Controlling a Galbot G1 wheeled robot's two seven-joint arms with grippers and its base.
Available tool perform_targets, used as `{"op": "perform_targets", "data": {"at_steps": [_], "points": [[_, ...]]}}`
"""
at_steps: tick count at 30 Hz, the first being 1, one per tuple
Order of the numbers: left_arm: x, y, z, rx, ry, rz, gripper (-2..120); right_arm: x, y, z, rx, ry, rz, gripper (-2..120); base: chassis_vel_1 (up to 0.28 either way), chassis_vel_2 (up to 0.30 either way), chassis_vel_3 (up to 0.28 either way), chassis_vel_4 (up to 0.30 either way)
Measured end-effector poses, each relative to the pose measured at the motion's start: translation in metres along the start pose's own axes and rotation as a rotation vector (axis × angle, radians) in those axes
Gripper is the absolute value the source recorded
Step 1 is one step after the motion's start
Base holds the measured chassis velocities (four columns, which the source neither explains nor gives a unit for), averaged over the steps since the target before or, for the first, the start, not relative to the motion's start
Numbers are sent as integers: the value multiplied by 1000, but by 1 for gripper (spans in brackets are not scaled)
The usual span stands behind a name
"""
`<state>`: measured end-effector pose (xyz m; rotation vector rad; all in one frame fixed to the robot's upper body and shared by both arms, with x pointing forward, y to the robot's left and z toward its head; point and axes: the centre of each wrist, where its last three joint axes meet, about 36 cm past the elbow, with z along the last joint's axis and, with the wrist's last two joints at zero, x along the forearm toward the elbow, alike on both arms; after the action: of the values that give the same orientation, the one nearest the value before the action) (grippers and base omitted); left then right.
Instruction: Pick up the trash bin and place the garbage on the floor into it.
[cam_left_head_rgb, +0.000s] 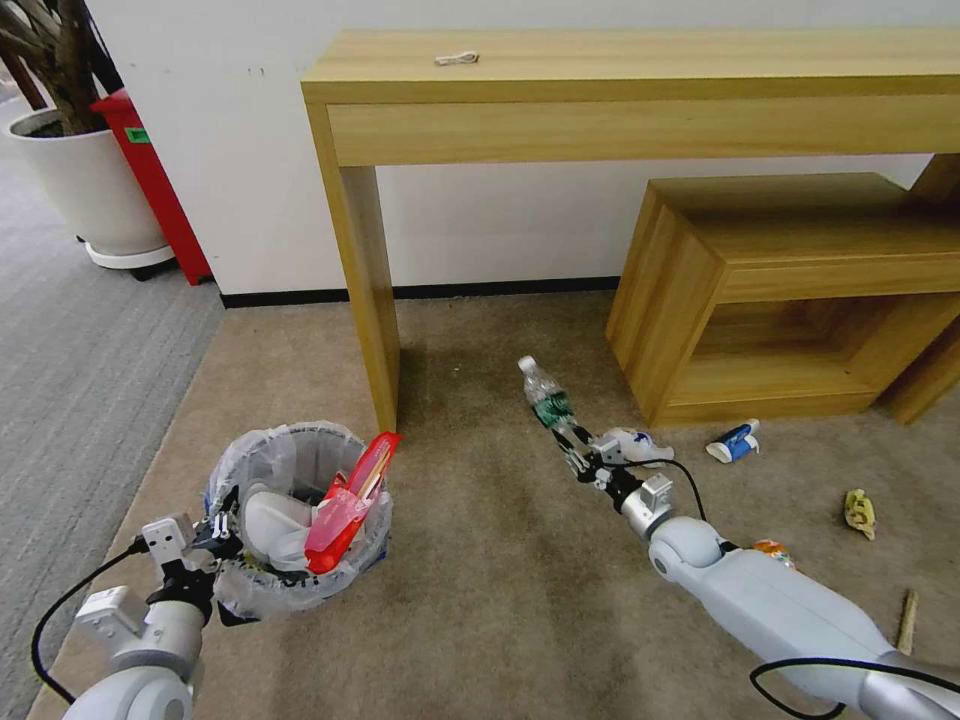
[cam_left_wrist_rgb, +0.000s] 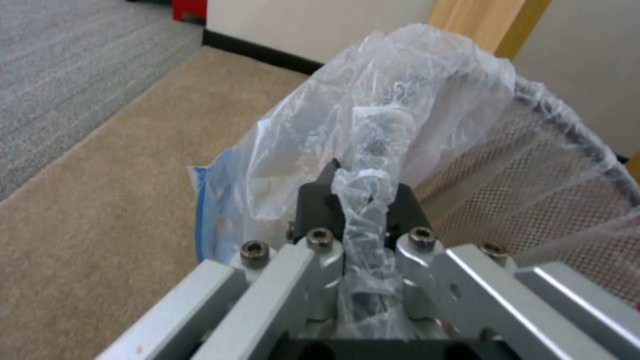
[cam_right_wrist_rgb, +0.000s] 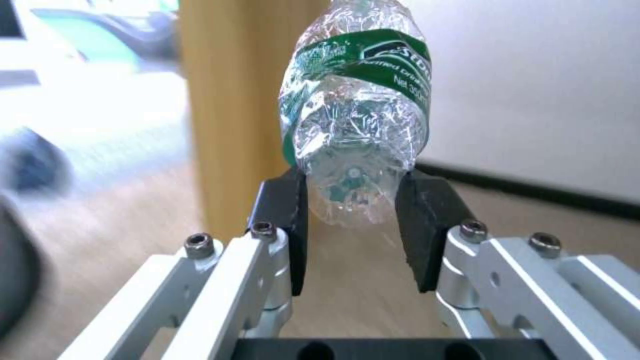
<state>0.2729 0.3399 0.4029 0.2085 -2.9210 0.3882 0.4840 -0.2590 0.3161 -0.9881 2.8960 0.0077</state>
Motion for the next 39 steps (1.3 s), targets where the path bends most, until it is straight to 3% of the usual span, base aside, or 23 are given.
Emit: {"op": "perform_targets", "data": {"at_steps": [9, 16, 21, 39], "points": [[7, -6, -10, 1, -2, 13, 3, -32, 77, -92, -105, -186, -243, 28, 0, 0, 0, 0], [14, -13, -24, 12, -19, 29, 3, -39, 123, -127, -189, -228, -416, 28, 0, 0, 0, 0], [16, -17, -32, 15, -35, 36, 3, -42, 144, -130, -192, -201, -494, 28, 0, 0, 0, 0], [37, -32, -47, 14, -56, 68, 3, -63, 170, -83, -153, -103, -534, 28, 0, 0, 0, 0]]}}
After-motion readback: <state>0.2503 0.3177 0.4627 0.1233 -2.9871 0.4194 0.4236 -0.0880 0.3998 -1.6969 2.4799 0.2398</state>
